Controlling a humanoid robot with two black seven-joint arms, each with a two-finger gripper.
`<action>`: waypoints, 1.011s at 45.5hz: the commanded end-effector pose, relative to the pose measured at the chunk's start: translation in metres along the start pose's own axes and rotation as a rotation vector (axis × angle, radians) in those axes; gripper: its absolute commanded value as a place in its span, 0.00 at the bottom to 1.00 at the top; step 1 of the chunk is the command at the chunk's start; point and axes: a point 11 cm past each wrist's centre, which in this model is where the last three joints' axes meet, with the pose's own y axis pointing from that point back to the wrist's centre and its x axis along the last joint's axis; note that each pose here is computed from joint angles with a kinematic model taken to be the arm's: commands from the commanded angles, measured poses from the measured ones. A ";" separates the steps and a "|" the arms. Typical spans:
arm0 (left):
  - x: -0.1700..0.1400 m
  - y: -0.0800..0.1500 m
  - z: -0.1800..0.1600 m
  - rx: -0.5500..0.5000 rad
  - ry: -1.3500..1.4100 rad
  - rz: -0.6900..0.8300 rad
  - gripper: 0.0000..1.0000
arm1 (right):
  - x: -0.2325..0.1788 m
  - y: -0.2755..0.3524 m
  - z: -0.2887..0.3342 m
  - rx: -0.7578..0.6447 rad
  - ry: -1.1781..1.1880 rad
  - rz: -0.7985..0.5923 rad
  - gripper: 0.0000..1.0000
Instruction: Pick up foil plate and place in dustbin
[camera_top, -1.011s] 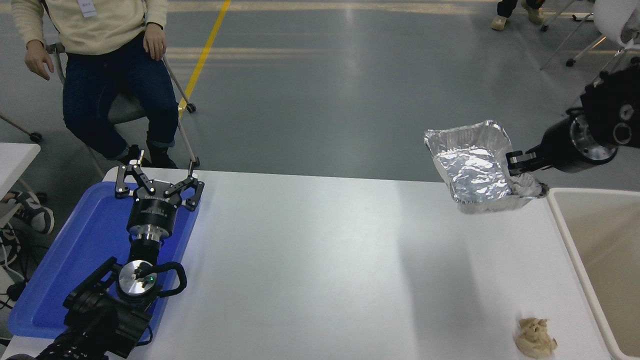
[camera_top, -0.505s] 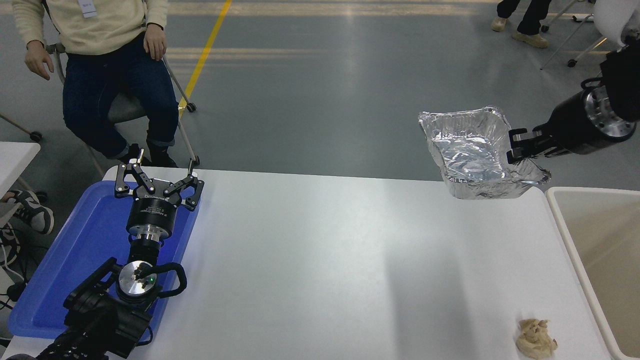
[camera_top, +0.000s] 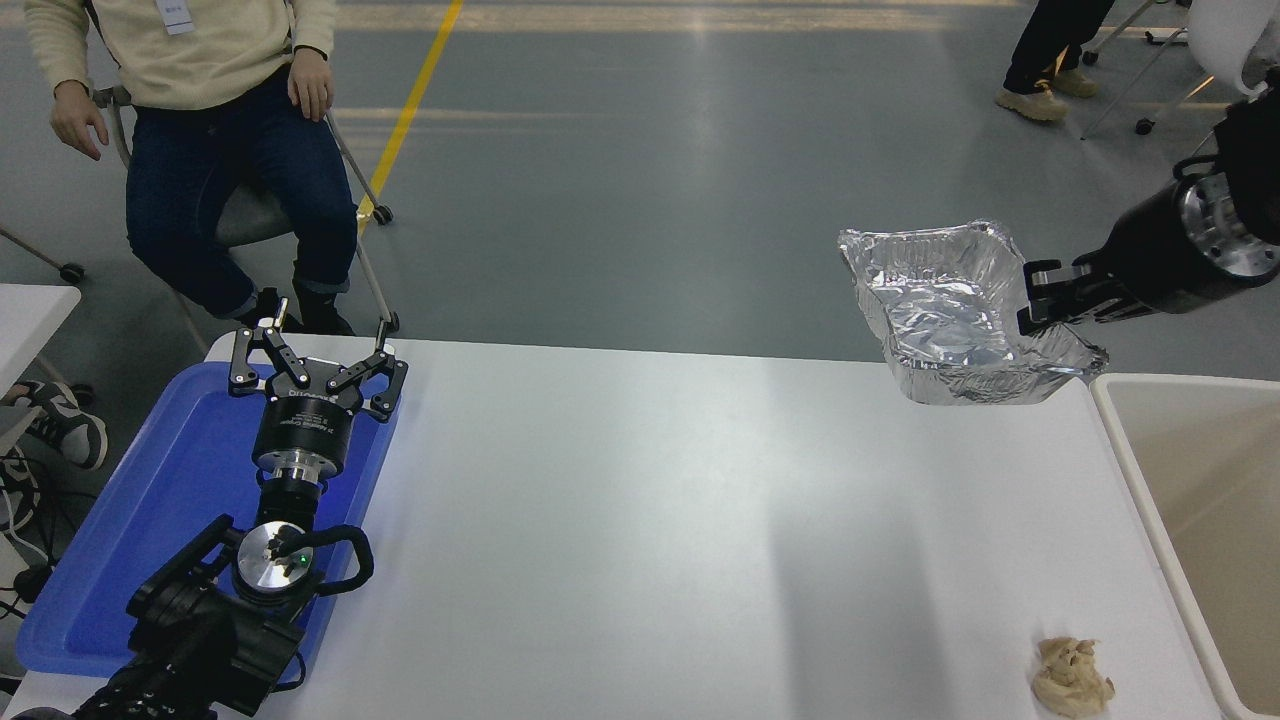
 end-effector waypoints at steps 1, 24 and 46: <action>0.000 0.000 0.000 0.000 0.000 0.000 1.00 | -0.004 0.004 0.017 -0.006 -0.036 0.011 0.00; 0.000 0.000 0.000 0.000 0.000 0.000 1.00 | -0.028 0.021 0.170 -0.301 -0.160 0.079 0.00; 0.001 0.001 0.000 0.000 0.000 0.001 1.00 | -0.066 0.010 0.271 -0.548 -0.213 0.064 0.00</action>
